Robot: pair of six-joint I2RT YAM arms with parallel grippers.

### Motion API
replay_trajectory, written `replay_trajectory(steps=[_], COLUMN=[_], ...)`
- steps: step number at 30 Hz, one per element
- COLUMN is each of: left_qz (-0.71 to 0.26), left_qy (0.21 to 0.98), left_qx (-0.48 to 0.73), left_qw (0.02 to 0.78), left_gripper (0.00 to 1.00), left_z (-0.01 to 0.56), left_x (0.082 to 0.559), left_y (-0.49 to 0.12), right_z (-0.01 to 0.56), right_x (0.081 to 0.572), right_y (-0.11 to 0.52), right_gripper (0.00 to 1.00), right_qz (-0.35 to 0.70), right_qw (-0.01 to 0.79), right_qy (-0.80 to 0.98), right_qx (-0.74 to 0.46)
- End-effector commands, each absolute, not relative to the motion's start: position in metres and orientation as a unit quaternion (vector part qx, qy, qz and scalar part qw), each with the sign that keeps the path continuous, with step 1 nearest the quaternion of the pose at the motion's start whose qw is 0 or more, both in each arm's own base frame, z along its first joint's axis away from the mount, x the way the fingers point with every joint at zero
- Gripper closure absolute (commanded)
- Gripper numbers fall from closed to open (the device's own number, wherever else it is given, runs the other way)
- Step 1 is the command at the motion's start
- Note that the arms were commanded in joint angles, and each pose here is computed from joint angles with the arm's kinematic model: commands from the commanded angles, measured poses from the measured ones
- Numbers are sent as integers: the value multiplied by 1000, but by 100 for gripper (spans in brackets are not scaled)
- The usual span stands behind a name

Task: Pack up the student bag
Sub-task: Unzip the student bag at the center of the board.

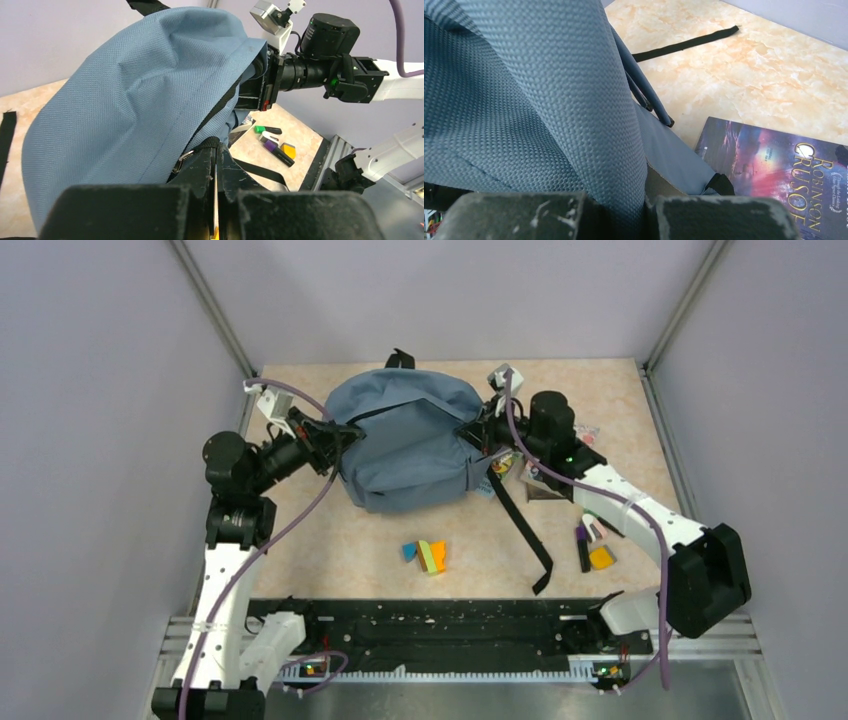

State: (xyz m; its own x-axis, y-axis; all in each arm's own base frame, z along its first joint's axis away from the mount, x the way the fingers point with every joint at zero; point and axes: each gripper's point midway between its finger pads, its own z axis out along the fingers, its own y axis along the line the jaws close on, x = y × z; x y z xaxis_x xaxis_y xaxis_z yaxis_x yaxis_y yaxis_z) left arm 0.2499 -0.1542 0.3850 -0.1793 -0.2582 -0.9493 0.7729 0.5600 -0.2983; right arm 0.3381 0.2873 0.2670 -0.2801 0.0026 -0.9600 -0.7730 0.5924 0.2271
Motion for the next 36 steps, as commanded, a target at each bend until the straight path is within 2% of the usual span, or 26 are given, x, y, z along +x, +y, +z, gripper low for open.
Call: replay_trajectory(steps=[1,3,6,8,11,12,17,20,28,36], left_qz=[-441,-433,-418,-411,-412,-415,-418,-430,-434,-450], left_qy=[600,602,607,611,614,615,626,624,616,621], left_qx=[233,238,247,250,246,244,236,245,269,296], left_qw=[625,627,629,629,627,624,615,605,600,570], left_gripper=[100,100,100,100,100,100,100,100,100,100], left_z=[413,405,394,390,389,389,385,384,383,373], left_x=[241,239,234,232,231,232,233,227,214,198], left_y=[-163,-162,-160,-159,-159,-159,-159,-162,-165,-170], right_z=[268,270,273,278,287,290,302,313,365,385], right_x=[351,352,352,351,345,342,334,327,264,205], right_y=[286,280,267,258,242,236,198,184,229,284], right_gripper=[93,81,55,41,24,22,14,14,14,15], right_qz=[334,319,292,273,243,232,160,134,280,327], right_qw=[542,551,566,578,599,606,643,655,721,734], right_qy=[727,729,731,730,724,722,715,711,541,406], right_qx=[-256,-252,-245,-242,-241,-243,-224,-220,-330,-436])
